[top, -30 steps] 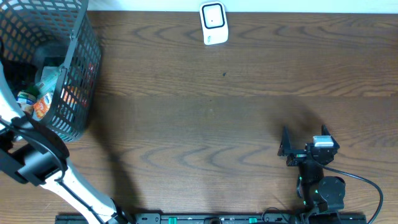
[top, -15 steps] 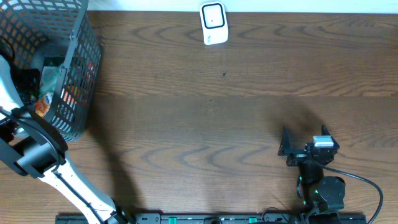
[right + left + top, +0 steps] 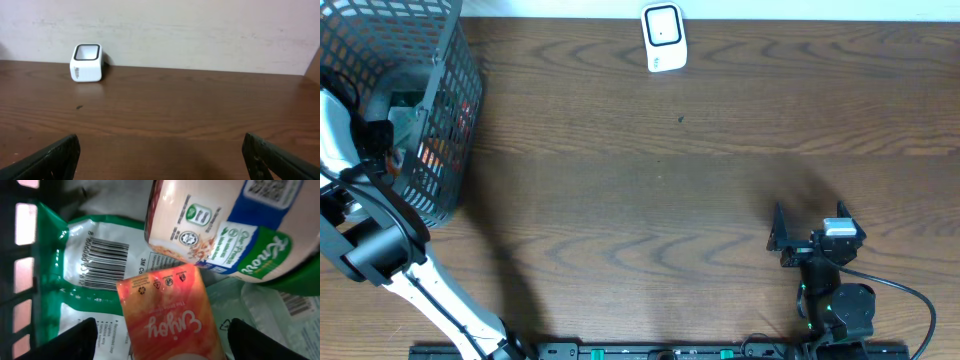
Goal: Scan the item barcode
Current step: 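Reach the left gripper into the basket and grasp an orange tissue pack, then carry the orange tissue pack to the table center and release it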
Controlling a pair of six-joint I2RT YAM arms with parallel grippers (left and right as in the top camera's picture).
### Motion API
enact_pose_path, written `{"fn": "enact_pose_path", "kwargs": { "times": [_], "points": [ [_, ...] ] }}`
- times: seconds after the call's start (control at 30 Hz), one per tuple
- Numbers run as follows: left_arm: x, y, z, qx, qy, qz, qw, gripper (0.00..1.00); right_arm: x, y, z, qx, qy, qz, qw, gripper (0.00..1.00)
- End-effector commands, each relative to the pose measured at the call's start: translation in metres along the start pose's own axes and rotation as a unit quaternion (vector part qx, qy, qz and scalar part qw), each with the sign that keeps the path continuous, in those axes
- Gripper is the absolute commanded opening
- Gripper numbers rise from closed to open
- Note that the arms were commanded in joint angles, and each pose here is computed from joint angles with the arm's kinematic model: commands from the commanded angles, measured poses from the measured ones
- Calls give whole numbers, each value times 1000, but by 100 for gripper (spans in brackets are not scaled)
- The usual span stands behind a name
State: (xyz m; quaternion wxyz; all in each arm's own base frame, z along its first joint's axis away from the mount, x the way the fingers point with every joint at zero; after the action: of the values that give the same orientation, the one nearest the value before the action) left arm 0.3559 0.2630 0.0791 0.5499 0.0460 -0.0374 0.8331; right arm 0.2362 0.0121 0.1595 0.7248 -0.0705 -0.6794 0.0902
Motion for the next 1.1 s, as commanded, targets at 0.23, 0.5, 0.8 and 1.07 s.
{"fn": "enact_pose_path", "kwargs": {
  "times": [0.23,0.5,0.8,1.07],
  "points": [
    [-9,3,-15,11,-1,-5,1000,57,0,-1,0,-2,0,2,1000,99],
    [-8,3,-13,10,0,-16,1000,40,0,-1,0,-2,0,2,1000,99],
    [9,1,39,-55,-4,-2,998,36,0,-1,0,-2,0,2,1000,99],
    [20,6,142,-186,-34,5,982,36,0,-1,0,-2,0,2,1000,99]
  ]
}}
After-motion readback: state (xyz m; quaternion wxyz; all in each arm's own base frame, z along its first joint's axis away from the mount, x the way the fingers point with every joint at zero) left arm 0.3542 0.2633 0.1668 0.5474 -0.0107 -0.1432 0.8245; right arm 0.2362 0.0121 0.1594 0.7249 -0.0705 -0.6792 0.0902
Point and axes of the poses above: each gripper's point midway between its finger pads, its own z axis back along the fingers, its own y axis along the line the jaws close on, x = y × z, the point moved 1 cm from there along z, back along the fingers, and after that the axes turned 12 degrees about z, right-handed, at the moved point
